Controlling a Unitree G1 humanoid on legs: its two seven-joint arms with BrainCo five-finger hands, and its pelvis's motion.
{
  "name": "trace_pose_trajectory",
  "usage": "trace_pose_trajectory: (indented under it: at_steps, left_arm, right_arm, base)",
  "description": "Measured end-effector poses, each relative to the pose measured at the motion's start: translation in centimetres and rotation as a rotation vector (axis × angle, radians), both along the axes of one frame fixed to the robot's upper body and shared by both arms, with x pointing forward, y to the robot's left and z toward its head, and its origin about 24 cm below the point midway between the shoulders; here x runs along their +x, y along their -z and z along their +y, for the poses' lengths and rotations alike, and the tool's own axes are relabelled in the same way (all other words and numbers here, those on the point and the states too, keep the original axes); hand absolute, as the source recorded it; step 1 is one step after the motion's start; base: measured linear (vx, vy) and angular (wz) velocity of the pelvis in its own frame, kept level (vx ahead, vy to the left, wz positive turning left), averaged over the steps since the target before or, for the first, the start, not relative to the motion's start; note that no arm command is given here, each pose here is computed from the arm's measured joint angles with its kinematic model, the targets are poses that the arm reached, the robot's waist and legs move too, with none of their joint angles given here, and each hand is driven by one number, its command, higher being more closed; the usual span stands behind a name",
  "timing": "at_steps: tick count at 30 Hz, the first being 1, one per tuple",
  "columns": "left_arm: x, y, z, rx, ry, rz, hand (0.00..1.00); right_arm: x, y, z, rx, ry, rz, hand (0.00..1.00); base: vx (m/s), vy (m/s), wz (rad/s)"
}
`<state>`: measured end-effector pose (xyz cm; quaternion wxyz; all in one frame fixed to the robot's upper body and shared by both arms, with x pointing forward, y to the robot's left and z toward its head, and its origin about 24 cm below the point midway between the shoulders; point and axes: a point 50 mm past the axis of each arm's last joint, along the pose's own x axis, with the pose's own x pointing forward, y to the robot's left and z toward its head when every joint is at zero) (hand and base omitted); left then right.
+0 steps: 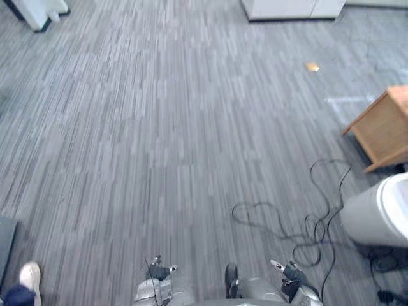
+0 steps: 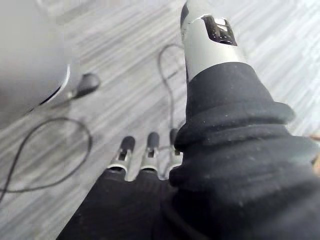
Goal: Organize washtable
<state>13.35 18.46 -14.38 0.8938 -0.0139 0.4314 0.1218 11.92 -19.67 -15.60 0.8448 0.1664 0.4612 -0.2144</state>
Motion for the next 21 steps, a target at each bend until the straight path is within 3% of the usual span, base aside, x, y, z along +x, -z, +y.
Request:
trace_pose_trajectory:
  at_steps: [5,8,12,15,19,21]
  left_arm:
    - [2.3,-1.3,-0.9,0.050,0.134,-0.093,0.00]
    - [2.3,-1.2,-2.0,0.039,0.186,-0.095,0.00]
    - [3.6,-1.4,-2.0,0.116,0.314,-0.090,0.00]
    - [2.4,-0.5,-1.4,0.141,0.378,-0.005,0.00]
    - [0.3,0.8,-1.6,0.074,0.381,0.121,0.00]
    - [-0.4,1.1,-1.7,0.056,0.363,0.146,0.00]
  right_arm:
    - [0.3,0.0,0.2,-0.008,-0.042,0.003,0.00]
    - [-0.1,0.1,-0.1,-0.039,-0.100,0.025,0.00]
    - [-0.1,0.4,2.0,-0.020,-0.213,0.042,0.00]
    - [-0.4,0.6,3.0,0.002,-0.225,0.057,0.00]
    - [0.3,-0.1,1.2,-0.025,-0.196,0.011,0.00]
    - [1.6,-1.7,0.6,-0.107,-0.247,-0.107,0.00]
  base:
    - [0.60,-0.036,-0.68]
    - [0.83,0.256,-1.10]
    - [0.59,0.236,-0.28]
    - [0.89,0.287,0.33]
    - [0.75,0.104,1.06]
    - [0.54,-0.070,1.10]
